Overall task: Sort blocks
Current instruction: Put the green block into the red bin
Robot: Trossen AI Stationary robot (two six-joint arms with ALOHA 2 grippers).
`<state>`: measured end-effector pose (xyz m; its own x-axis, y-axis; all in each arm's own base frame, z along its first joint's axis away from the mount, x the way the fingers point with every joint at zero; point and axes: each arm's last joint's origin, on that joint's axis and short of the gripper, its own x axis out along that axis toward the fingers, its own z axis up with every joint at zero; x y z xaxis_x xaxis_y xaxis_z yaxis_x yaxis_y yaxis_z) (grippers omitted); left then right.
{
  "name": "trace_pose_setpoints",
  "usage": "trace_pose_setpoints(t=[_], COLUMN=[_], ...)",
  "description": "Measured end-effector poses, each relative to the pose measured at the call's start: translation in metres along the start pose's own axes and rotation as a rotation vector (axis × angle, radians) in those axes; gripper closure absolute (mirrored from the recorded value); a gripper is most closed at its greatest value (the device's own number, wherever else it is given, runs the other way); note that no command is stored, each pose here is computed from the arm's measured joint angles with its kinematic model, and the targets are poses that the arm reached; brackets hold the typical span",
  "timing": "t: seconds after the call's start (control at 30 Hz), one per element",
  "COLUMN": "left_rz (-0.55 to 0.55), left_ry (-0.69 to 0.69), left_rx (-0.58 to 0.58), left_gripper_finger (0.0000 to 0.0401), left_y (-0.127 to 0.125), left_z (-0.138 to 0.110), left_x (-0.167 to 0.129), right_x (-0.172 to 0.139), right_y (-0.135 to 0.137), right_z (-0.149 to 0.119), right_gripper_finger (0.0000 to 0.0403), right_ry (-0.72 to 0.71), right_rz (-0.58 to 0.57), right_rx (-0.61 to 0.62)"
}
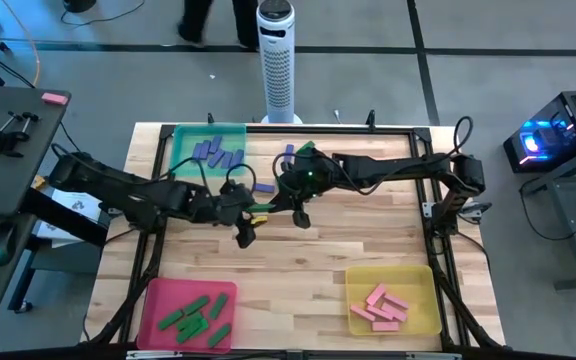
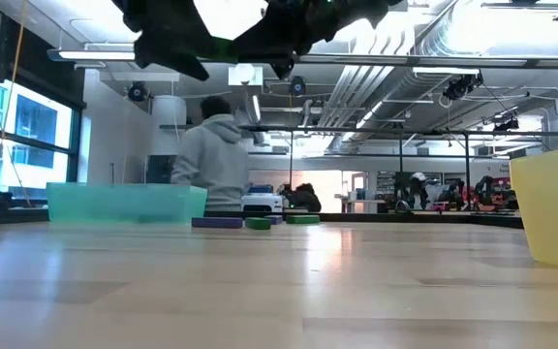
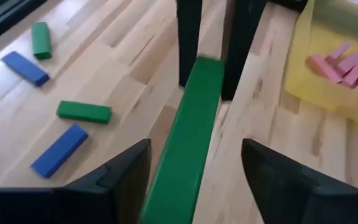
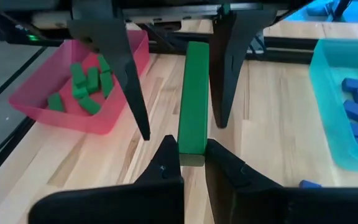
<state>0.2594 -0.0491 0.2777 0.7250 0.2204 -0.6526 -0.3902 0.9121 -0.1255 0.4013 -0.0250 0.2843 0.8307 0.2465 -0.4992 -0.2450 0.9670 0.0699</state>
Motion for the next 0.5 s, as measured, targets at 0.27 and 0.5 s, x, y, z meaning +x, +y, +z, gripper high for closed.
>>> trace_pose_setpoints(t=[0.27, 0.5], left_rz=[-0.040, -0.121], left_ry=[-0.040, -0.001], left_rx=[-0.044, -0.039], left_gripper_finger=[0.0275, 0.0376], left_y=[0.0040, 0.0037], left_z=[0.0093, 0.0098], left_x=[0.0023, 0.0027], right_x=[0.0012, 0.0016], right_y=[0.0039, 0.0050], right_z=[-0.0045, -0.0053], right_gripper_finger=[0.0391, 0.0389], right_ry=[0.048, 0.055], right_rz=[0.013, 0.025], right_rx=[0.011, 0.040])
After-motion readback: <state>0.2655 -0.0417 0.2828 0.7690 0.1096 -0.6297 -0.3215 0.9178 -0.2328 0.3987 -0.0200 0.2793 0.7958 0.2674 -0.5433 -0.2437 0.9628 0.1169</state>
